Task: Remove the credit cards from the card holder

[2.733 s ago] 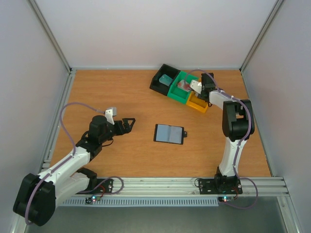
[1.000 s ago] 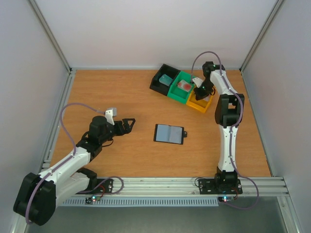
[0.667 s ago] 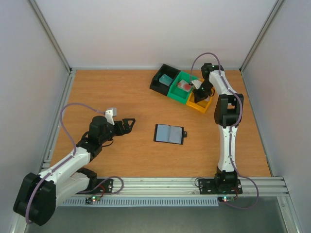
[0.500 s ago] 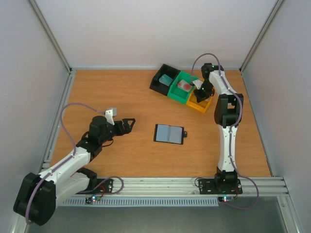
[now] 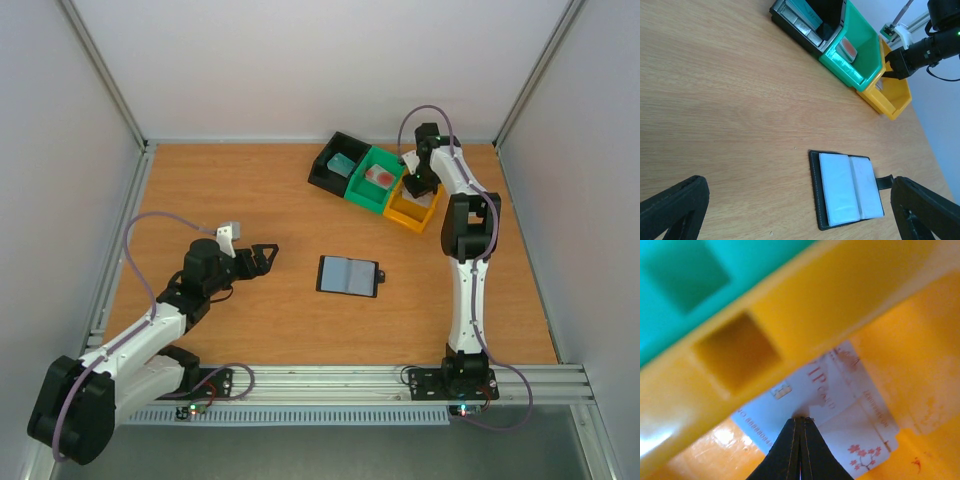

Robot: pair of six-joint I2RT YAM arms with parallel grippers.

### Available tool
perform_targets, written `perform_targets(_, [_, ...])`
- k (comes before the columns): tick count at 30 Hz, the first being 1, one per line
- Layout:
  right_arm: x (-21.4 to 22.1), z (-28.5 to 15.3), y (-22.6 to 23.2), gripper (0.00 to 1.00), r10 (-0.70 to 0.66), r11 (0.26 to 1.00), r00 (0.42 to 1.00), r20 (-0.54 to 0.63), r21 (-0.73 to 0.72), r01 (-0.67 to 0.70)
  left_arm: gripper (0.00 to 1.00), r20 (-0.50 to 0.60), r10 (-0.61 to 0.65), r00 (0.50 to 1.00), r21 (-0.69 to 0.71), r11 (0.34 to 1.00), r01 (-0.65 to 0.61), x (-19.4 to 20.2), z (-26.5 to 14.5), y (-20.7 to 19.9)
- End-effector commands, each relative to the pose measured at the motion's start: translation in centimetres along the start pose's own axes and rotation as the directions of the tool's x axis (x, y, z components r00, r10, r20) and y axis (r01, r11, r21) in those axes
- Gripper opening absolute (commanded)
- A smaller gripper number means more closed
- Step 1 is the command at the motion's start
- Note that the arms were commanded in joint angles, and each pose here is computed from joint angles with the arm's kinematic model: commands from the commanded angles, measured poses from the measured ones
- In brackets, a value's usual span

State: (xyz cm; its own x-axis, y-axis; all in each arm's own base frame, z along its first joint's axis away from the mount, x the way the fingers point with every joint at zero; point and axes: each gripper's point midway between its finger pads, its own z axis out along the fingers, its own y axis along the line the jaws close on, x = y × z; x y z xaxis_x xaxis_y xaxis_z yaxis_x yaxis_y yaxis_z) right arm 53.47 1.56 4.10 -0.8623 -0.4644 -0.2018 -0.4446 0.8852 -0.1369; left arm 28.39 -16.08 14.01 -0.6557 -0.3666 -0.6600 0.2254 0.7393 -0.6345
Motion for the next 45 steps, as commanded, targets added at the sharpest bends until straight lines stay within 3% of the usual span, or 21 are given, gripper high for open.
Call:
perform_targets(1, [-1.8,-1.7,-1.0,0.01,0.021,0.997,0.996,0.081,0.066,-0.027,0.99,0.040,0.031,0.999,0.008,0.999,-0.031,-0.7,0.0,0.0])
perform_targets(6, [-2.3,-5.6,1.6,0.02,-0.015,1.000,0.989,0.144,0.024,0.011,0.99,0.043,0.035,0.998,0.010,0.999,-0.035,-0.7,0.0,0.0])
perform_targets(9, [-2.0,-9.7,4.2,0.04,0.038,0.999,0.972,0.232,-0.003,-0.039,0.99,0.045,0.035,0.998,0.010,0.999,-0.036,-0.7,-0.1,0.0])
perform_targets(12, [-0.9,-14.4,7.2,0.16,0.141,0.990,0.930,0.339,-0.048,-0.133,0.99,0.045,0.030,0.999,0.011,0.999,-0.031,-0.7,-0.2,-0.1])
perform_targets(15, [1.6,-17.2,10.6,0.29,0.240,0.970,0.896,0.373,-0.111,-0.214,0.99,0.022,0.020,1.000,0.034,0.999,-0.021,-0.2,-0.2,-0.4])
perform_targets(20, [7.6,-15.8,18.6,0.46,0.350,0.918,0.908,0.232,-0.277,-0.283,0.99,-0.044,-0.022,0.999,0.055,0.998,0.025,1.2,0.1,-0.5])
perform_targets(25, [12.9,-12.6,22.4,0.74,0.361,0.891,0.931,0.047,-0.312,-0.330,0.99,-0.127,-0.061,0.990,0.054,0.996,0.068,3.1,0.6,-0.4])
perform_targets(30, [15.9,-9.8,23.5,0.75,0.359,0.880,0.932,-0.046,-0.316,-0.354,0.99,-0.264,-0.140,0.954,0.113,0.978,0.175,4.9,1.2,-1.9])
perform_targets(35, [16.9,-6.8,25.6,0.74,0.347,0.844,0.931,-0.112,-0.395,-0.362,0.99,-0.374,-0.137,0.917,0.114,0.975,0.193,6.8,3.5,-2.5])
perform_targets(39, [17.0,-5.0,25.1,0.72,0.316,0.870,0.938,-0.146,-0.349,-0.347,0.99,-0.460,-0.175,0.871,0.048,0.974,0.221,8.6,5.7,-1.4])
perform_targets(45, [17.6,-4.4,26.2,0.68,0.266,0.858,0.939,-0.220,-0.391,-0.334,0.99,-0.549,-0.168,0.819,0.050,0.971,0.233,10.4,9.3,-2.5])
